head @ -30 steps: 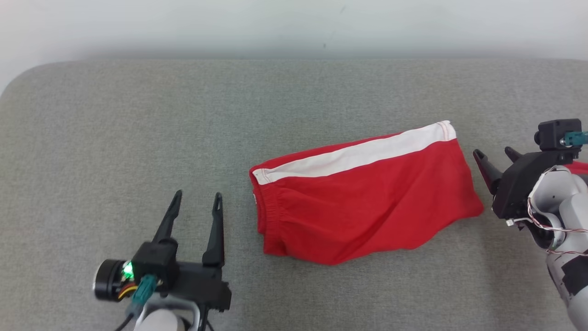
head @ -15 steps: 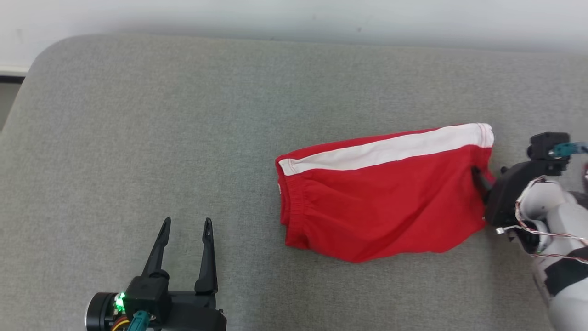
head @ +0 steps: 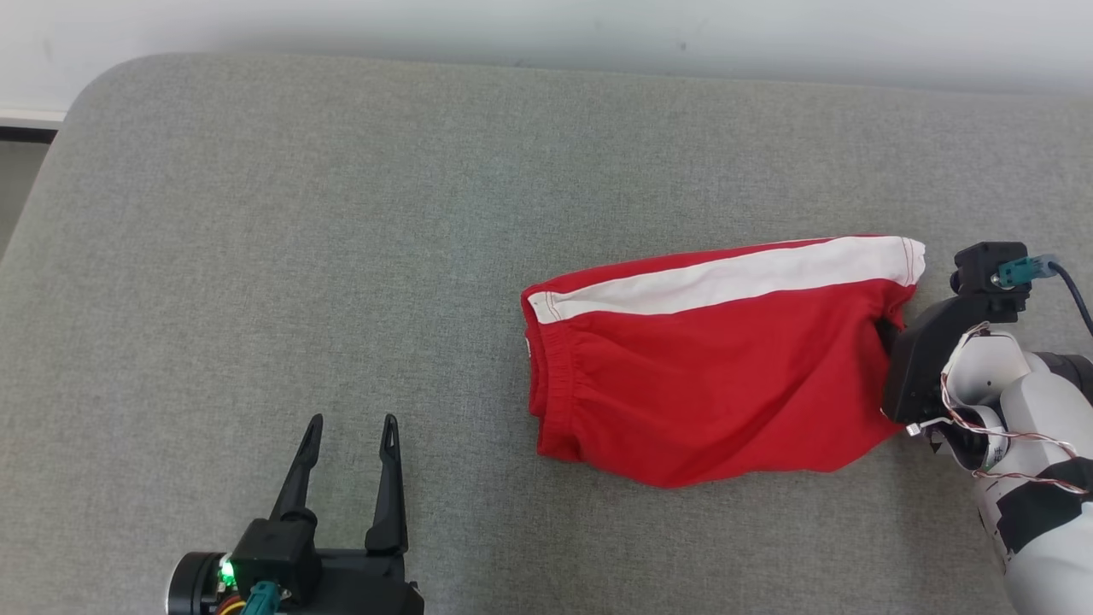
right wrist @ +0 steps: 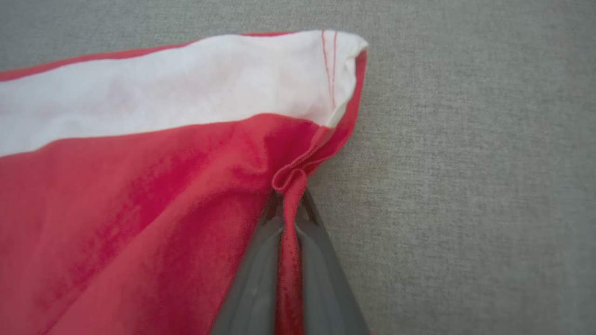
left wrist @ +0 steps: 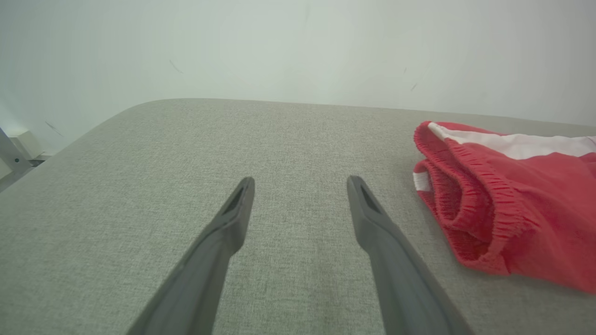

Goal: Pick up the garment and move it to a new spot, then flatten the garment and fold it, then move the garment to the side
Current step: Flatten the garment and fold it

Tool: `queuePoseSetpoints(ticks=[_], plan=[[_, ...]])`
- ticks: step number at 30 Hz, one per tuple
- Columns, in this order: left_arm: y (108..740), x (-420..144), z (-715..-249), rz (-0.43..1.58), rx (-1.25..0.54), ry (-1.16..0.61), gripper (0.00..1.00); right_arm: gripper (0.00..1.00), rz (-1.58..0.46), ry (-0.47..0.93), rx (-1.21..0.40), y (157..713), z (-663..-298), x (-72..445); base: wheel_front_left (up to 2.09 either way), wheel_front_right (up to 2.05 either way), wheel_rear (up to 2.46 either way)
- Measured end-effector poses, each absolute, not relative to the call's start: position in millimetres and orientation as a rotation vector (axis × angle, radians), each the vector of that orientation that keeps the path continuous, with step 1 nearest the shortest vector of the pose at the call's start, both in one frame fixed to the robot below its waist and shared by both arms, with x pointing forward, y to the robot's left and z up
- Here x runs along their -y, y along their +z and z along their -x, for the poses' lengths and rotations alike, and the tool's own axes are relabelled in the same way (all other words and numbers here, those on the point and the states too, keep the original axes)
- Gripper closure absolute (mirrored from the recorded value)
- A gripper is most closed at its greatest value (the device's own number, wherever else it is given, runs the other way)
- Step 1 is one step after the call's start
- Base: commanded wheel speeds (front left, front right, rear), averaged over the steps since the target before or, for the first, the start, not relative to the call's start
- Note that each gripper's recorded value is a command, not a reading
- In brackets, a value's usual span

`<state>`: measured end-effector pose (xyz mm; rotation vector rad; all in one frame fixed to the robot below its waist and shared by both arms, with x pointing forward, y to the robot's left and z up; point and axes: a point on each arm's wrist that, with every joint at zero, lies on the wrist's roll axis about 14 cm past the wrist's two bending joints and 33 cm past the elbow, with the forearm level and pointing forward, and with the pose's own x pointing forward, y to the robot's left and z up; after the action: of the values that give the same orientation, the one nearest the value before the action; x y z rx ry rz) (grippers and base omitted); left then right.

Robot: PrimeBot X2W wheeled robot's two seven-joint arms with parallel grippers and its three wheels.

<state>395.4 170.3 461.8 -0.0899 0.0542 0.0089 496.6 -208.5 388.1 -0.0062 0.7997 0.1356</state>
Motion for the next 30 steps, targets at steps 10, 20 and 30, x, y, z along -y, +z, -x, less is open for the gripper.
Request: queuePoseSetpoints(ticks=[10, 20, 30], plan=[[460.2, -161.2, -390.5, 0.103, -0.06, -0.024, 0.0, 1.0, 0.097, 0.021, -0.714, 415.6, -488.1, 259.4, 0.0, 0.0, 0.0], [470.0, -149.8, -386.5, 0.119, -0.035, -0.059, 0.0, 1.0, 0.207, -0.113, -0.556, 474.5, -476.4, 309.4, 0.0, 0.0, 0.0], [474.4, -149.0, -377.9, 0.128, -0.025, -0.062, 0.0, 1.0, 0.248, -0.009, -0.444, 510.5, -476.8, 258.8, 0.0, 0.0, 0.0]])
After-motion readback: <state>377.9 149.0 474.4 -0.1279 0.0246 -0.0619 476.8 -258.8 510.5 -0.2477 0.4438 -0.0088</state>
